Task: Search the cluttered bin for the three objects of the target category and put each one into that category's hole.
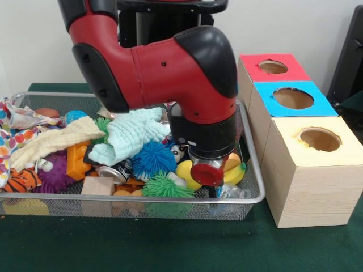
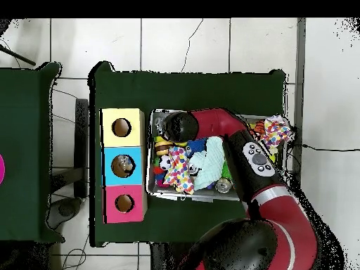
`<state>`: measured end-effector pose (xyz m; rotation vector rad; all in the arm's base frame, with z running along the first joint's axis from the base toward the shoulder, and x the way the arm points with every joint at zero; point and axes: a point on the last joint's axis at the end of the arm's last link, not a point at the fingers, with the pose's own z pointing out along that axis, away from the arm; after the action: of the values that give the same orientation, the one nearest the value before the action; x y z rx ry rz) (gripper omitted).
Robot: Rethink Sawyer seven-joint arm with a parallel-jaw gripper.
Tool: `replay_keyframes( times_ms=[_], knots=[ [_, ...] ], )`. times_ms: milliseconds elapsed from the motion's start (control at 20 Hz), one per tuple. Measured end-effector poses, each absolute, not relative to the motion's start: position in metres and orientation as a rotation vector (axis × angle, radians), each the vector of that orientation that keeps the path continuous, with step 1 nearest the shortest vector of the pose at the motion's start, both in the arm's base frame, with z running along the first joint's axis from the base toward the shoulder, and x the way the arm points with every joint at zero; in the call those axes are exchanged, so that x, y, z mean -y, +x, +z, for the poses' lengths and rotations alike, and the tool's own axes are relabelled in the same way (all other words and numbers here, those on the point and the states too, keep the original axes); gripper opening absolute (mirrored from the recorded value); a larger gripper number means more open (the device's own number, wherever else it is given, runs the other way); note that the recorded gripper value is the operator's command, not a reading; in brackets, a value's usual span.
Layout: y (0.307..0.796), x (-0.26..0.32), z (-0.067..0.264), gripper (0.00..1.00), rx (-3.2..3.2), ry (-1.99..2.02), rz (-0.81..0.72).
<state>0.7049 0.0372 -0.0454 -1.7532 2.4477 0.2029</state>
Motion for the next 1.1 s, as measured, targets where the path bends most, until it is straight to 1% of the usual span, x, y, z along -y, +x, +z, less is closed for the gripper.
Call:
replay_keyframes(
  times_ms=[350, 1100],
  knots=[
    [0.706, -0.052, -0.038, 1.00, -2.423, -1.808, 0.137],
    [0.705, -0.058, -0.039, 1.00, -2.424, -1.820, 0.112]
  ],
)
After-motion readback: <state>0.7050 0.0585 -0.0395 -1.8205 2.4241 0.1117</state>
